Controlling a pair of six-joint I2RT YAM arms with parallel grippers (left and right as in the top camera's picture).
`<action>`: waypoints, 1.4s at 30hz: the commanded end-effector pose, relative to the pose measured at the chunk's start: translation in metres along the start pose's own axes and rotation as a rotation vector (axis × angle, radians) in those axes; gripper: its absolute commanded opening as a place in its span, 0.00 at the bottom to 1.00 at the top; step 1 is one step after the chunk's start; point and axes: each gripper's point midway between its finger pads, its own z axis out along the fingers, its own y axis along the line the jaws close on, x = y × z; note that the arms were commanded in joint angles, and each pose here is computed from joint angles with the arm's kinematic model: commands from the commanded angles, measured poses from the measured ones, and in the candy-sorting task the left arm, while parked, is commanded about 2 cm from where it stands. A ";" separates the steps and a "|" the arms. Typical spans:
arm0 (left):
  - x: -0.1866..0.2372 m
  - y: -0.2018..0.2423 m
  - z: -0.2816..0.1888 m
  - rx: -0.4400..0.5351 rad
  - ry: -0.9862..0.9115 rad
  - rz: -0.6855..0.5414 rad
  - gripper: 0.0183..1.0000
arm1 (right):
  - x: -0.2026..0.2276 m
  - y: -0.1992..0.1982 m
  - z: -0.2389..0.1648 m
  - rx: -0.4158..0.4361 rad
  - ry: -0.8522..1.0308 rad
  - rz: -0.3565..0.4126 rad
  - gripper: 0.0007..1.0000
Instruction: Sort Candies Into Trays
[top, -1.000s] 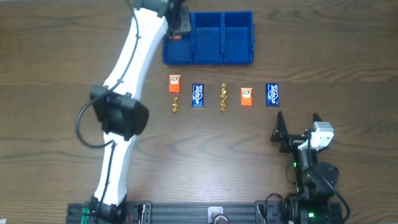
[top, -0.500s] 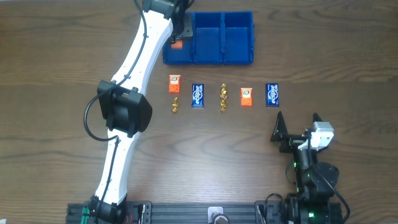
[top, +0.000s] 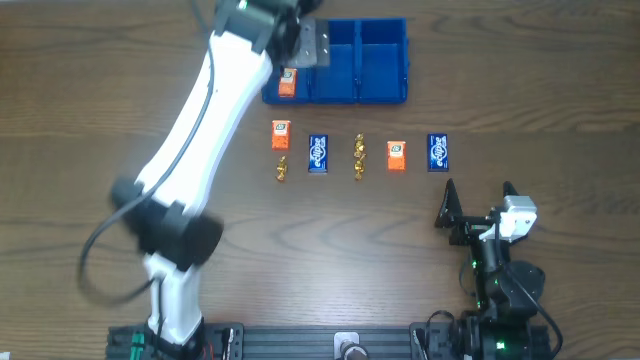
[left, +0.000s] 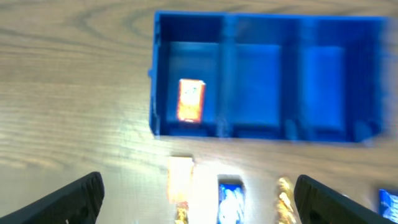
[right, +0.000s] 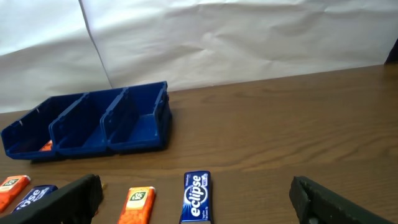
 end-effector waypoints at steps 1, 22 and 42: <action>0.049 0.006 -0.008 -0.038 0.008 -0.035 0.98 | 0.000 0.000 0.000 -0.001 0.002 0.006 1.00; 0.148 0.030 0.152 -0.001 0.345 -0.057 0.98 | 0.000 0.000 0.000 -0.001 0.002 0.006 1.00; 0.173 0.038 0.183 -0.011 0.436 -0.038 0.87 | 0.000 0.000 0.000 -0.001 0.002 0.006 1.00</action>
